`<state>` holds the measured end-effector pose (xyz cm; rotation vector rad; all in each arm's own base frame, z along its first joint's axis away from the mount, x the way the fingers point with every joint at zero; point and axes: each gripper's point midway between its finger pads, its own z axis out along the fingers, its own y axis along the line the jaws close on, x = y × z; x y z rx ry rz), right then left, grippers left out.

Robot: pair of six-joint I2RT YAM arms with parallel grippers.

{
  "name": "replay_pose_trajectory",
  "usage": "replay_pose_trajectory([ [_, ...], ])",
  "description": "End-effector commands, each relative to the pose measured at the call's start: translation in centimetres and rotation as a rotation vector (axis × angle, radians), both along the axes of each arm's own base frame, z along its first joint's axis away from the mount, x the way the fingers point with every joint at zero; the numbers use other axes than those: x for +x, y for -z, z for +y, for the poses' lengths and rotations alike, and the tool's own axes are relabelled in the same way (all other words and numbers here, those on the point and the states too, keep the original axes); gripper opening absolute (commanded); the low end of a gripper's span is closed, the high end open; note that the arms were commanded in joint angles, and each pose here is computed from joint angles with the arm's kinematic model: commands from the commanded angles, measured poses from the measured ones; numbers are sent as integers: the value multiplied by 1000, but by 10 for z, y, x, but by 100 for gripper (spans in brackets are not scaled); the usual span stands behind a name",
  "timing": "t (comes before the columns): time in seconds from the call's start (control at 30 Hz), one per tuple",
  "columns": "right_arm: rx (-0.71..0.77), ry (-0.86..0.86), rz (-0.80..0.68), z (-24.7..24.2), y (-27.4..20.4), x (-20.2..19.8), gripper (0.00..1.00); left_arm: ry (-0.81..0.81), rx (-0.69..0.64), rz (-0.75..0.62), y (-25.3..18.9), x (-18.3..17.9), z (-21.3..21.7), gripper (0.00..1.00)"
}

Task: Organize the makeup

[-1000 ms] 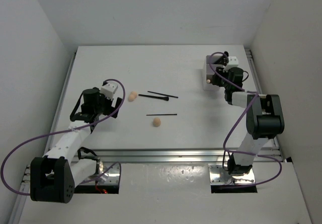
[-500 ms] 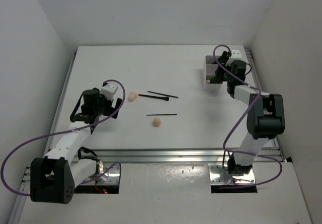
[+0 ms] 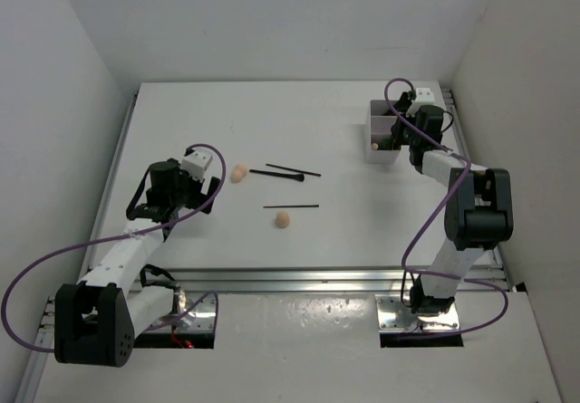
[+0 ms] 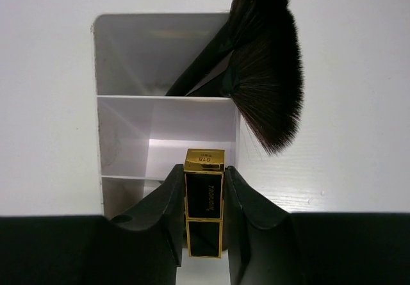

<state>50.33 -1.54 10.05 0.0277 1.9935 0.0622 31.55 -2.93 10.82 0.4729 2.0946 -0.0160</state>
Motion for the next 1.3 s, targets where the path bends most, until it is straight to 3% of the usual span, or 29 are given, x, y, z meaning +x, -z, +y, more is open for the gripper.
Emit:
replay_pose_trajectory([
  [0.0, 5, -28, -75, 3, -25, 13, 8, 0, -1, -48, -10, 4, 2, 99],
  [0.1, 9, -50, -129, 8, -33, 14, 0, 0, -1, -57, -12, 4, 2, 99],
  [0.17, 11, -65, -149, 11, -27, 5, 0, 0, -1, -57, -12, 4, 2, 99],
  [0.27, -23, -67, -392, 10, -67, 13, 0, 0, -1, -57, -12, 4, 2, 99],
  [0.6, 35, -10, -511, -1, -55, -1, 0, 0, -1, -57, -12, 4, 2, 99],
  [1.07, 71, -30, -525, 5, -28, -13, 0, 8, -6, -57, -15, 4, 1, 99],
  [1.17, 68, -24, -518, 5, -27, -19, 10, 8, -6, -57, -15, 4, 1, 99],
  [1.2, 65, -15, -528, 3, -31, -22, 24, 8, -6, -57, -15, 4, 1, 99],
  [1.27, 63, -7, -539, 1, -36, -25, 36, 21, -3, -59, -15, 4, -1, 99],
])
